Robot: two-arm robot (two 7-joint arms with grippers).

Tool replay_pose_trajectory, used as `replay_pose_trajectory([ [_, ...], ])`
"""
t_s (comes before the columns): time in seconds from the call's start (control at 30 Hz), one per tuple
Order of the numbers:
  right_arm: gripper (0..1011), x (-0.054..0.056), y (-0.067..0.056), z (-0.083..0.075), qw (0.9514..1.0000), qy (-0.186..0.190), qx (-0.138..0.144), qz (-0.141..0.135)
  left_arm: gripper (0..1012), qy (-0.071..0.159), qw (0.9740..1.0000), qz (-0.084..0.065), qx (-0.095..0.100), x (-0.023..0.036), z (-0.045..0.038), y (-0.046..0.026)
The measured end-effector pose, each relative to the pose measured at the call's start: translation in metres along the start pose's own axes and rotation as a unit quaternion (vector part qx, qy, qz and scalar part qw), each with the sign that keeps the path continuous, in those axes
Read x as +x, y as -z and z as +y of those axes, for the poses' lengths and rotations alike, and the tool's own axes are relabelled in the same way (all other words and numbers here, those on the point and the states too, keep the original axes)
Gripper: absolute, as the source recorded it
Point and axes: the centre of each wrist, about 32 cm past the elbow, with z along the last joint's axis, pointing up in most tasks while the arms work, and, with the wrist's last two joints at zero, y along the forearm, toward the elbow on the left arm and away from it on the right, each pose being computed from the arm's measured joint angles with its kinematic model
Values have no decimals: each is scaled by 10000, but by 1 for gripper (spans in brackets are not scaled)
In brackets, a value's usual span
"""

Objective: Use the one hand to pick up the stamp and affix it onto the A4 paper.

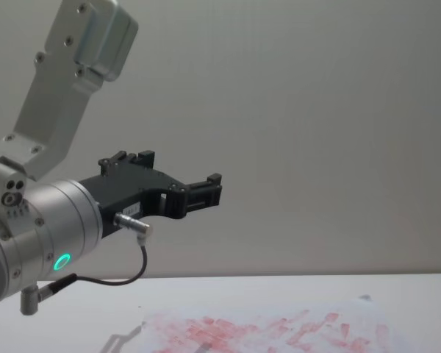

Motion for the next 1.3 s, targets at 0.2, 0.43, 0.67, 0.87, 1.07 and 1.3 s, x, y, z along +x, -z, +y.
replay_pose_trajectory([
  [0.2, 216, 0, -8, 1, 10000, 0, 50, -25, 1001, 0, 10000, 0, 0, 0, 0, 0],
  [0.43, 216, -14, -95, 12, 9993, -63, 360, -114, 1001, 0, 10000, 0, 0, 0, 0, 0],
  [0.67, 216, -57, -227, 55, 9966, -316, 726, -211, 1001, 0, 10000, 0, 0, 0, 0, 0],
  [0.87, 216, -111, -327, 133, 9931, -681, 927, -220, 1001, 0, 10000, 0, 0, 0, 0, 0],
  [1.07, 216, -157, -376, 214, 9897, -1060, 952, -145, 1001, 0, 10000, 0, 0, 0, 0, 0],
  [1.3, 216, -201, -389, 321, 9855, -1528, 742, 10, 1001, 0, 10000, 0, 0, 0, 0, 0],
])
